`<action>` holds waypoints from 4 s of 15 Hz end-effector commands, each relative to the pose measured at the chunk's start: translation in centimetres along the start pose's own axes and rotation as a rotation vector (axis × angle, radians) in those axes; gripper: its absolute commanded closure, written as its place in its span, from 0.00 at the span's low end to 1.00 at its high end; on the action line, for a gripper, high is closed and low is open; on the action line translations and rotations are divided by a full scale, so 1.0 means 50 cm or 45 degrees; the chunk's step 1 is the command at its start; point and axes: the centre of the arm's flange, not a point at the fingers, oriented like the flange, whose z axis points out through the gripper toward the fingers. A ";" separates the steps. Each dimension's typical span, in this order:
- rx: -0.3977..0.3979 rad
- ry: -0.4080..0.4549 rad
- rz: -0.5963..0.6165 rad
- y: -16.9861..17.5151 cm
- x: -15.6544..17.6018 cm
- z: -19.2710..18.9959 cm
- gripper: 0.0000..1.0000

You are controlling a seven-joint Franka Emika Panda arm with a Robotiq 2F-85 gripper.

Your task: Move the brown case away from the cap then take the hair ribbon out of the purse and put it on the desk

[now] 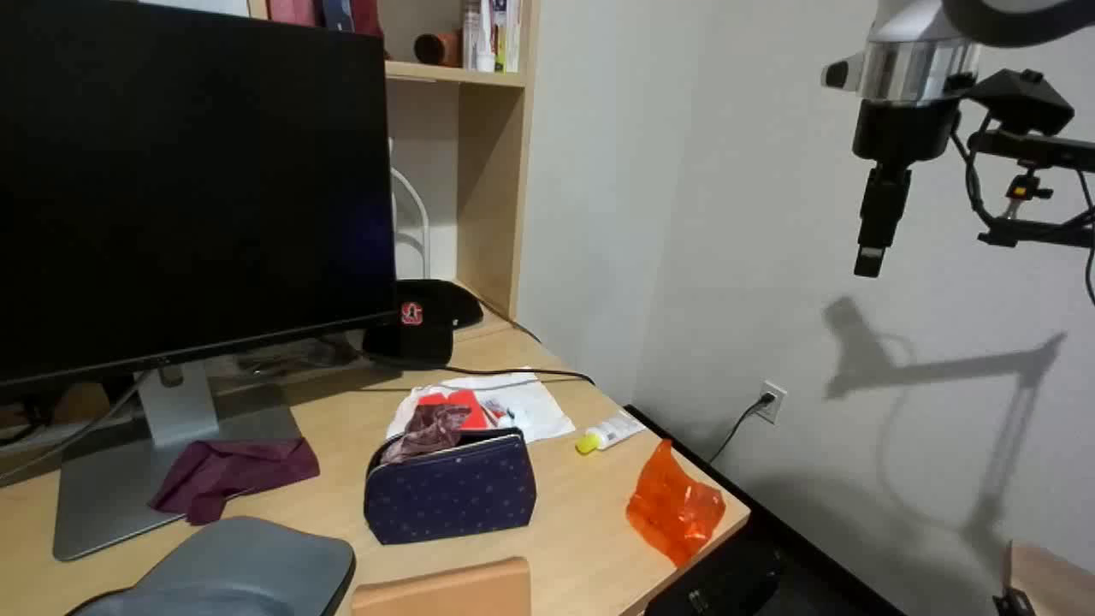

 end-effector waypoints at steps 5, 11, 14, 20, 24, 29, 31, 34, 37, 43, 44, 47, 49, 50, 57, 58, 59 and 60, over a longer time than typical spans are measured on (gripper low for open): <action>-0.004 -0.014 -0.219 -0.067 0.055 0.007 0.00; -0.015 -0.052 -0.630 -0.252 0.150 0.017 0.00; -0.023 -0.069 -0.840 -0.335 0.168 0.017 0.00; -0.055 -0.054 -0.998 -0.377 0.167 0.004 0.00; -0.068 -0.024 -0.993 -0.365 0.165 -0.018 0.00; 0.053 0.206 -1.268 -0.384 0.212 0.062 0.00; 0.070 0.322 -1.349 -0.408 0.236 0.097 0.00; 0.127 0.436 -1.489 -0.455 0.271 0.132 0.00; 0.210 0.447 -1.676 -0.526 0.298 0.149 0.00; 0.317 0.365 -1.956 -0.667 0.323 0.165 0.00; 0.335 0.362 -1.964 -0.681 0.330 0.169 0.00; 0.368 0.463 -2.053 -0.704 0.353 0.172 0.00; 0.346 0.413 -2.012 -0.713 0.333 0.170 0.00; 0.347 0.419 -2.023 -0.714 0.339 0.170 0.00; 0.380 0.287 -1.632 -0.767 0.361 0.210 0.00; 0.381 0.257 -1.578 -0.780 0.364 0.225 0.00; 0.397 0.236 -1.564 -0.791 0.366 0.237 0.00; 0.404 0.224 -1.564 -0.804 0.369 0.250 0.00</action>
